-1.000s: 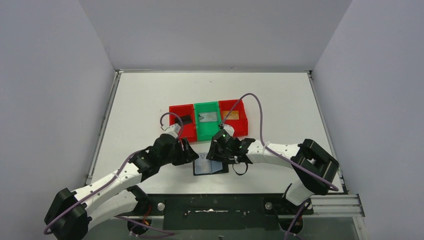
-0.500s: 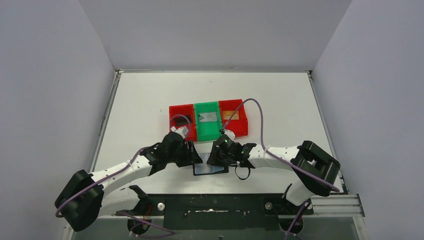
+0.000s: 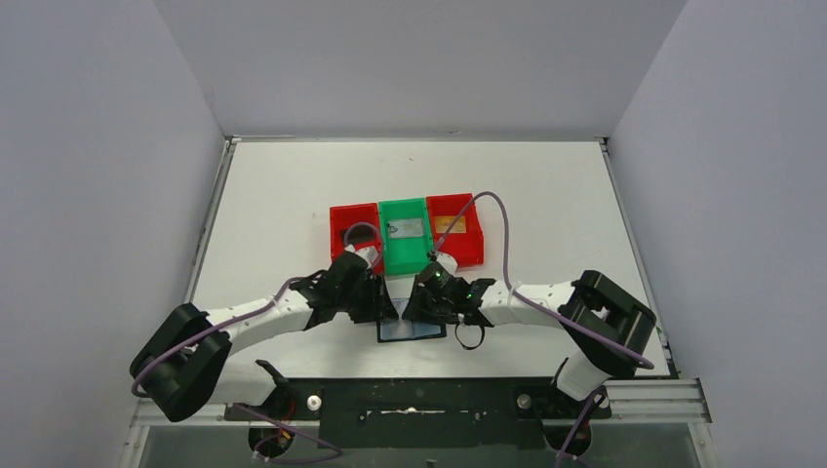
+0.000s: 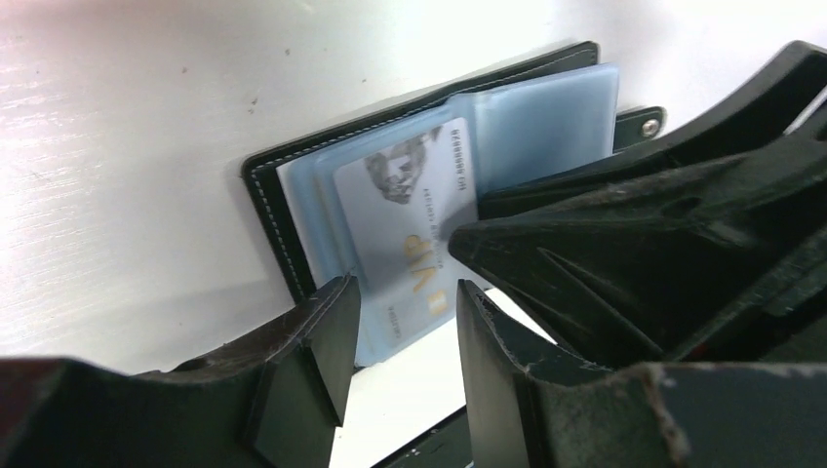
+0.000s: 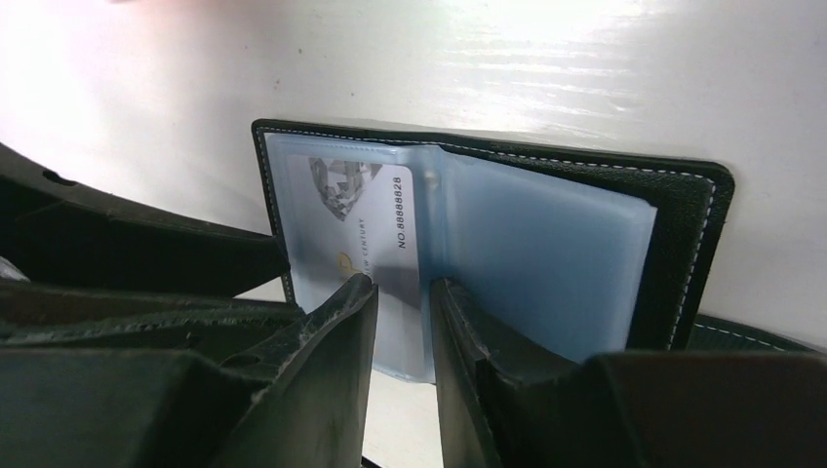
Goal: Take the credit cards out of the card holder
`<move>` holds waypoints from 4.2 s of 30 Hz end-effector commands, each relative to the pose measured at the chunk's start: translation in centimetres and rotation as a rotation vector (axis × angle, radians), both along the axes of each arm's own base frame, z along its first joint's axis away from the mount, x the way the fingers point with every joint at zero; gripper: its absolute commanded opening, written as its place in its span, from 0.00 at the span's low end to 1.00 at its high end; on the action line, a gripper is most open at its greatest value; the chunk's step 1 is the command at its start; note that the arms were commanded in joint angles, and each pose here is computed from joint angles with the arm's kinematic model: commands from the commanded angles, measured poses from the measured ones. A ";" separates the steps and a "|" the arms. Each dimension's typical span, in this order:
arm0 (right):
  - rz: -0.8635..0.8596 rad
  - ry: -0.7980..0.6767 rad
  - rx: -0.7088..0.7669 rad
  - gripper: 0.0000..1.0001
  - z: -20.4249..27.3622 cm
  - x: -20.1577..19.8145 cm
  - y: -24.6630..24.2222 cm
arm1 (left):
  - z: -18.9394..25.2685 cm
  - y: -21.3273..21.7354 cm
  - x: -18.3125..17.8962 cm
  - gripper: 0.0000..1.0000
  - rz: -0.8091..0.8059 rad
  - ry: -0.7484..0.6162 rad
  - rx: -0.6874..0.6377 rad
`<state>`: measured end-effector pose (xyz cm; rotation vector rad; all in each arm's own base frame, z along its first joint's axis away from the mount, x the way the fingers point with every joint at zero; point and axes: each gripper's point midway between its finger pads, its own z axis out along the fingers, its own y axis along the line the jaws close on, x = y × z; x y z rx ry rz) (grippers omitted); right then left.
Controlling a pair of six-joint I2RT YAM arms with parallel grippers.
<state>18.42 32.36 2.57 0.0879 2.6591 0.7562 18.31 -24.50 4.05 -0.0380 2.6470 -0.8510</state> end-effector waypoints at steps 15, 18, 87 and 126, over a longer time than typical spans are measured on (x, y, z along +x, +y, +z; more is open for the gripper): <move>-0.059 -0.002 0.189 0.17 0.8 0.6 1.2 | -3.2 1.7 -0.7 0.19 -0.012 0.071 0.155; -0.065 -0.009 0.206 0.09 1.0 0.8 1.3 | -3.6 2.2 -1.0 0.16 -0.016 0.075 0.184; -0.055 0.033 0.136 0.03 -0.8 0.1 -3.3 | 8.0 -2.6 2.9 0.41 -0.089 -0.271 -0.129; -0.230 0.014 0.353 0.24 0.2 1.3 -2.9 | -4.7 0.9 -1.8 0.07 -0.077 0.071 0.174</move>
